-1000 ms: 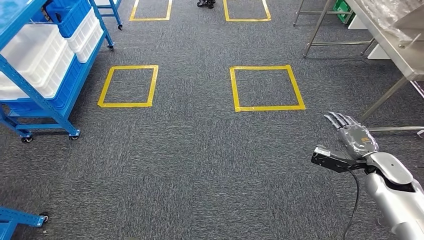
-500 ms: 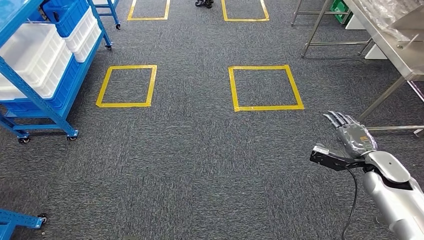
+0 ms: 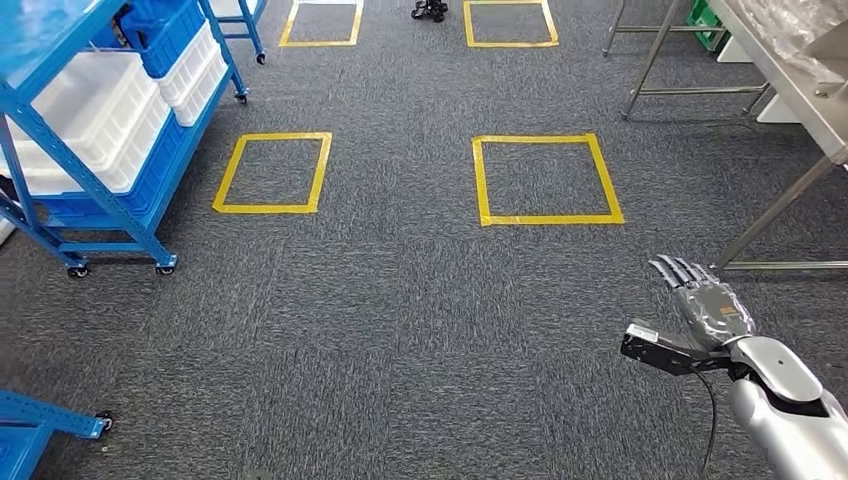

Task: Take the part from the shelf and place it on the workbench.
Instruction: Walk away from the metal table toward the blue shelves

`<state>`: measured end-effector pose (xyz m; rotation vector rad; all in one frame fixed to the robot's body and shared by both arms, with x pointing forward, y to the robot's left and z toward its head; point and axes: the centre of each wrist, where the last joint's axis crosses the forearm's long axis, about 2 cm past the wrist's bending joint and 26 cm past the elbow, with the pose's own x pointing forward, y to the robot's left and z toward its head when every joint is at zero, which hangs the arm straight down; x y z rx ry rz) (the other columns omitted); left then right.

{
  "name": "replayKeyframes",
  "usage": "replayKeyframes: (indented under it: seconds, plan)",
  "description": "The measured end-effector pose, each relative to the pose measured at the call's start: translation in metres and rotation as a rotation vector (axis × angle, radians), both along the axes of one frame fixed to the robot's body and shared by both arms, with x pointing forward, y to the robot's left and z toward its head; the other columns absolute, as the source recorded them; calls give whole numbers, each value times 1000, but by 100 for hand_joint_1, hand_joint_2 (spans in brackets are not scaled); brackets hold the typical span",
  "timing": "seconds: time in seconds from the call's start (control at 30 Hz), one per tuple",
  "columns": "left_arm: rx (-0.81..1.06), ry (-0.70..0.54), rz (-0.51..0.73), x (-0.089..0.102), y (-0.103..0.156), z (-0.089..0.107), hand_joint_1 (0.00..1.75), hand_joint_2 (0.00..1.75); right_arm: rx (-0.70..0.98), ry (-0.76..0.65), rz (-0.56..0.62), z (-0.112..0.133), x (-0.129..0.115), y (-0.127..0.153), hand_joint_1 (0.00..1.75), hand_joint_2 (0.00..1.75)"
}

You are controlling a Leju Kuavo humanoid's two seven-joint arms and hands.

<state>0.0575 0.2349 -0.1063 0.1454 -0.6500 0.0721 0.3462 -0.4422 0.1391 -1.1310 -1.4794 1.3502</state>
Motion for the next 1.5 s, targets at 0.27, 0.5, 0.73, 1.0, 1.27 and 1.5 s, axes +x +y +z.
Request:
replayKeyframes:
  seconds: [0.27, 0.5, 0.73, 1.0, 1.27, 1.5]
  plan:
    - [-1, -2, -12, 0, -1, 0, 0, 0, -3, -21, 6, 8, 2, 1, 0, 0]
    - [6, -5, -16, 5, 1, 1, 0, 0, -5, -7, 8, 9, 4, 1, 0, 0]
    - [-1, -5, -22, 11, -2, 2, 0, 0, -27, -29, 9, 21, 16, -1, 0, 0]
    - [-7, -9, -40, 15, -5, 3, 0, 0, -18, -32, -6, 21, 26, 3, 0, 0]
    - [-10, -10, -59, 16, -5, 3, 0, 0, -3, -46, 0, 30, 36, 6, 0, 0]
    - [-15, -16, -61, 16, -5, 3, 0, 0, 13, -30, 1, 22, 31, 5, 0, 0]
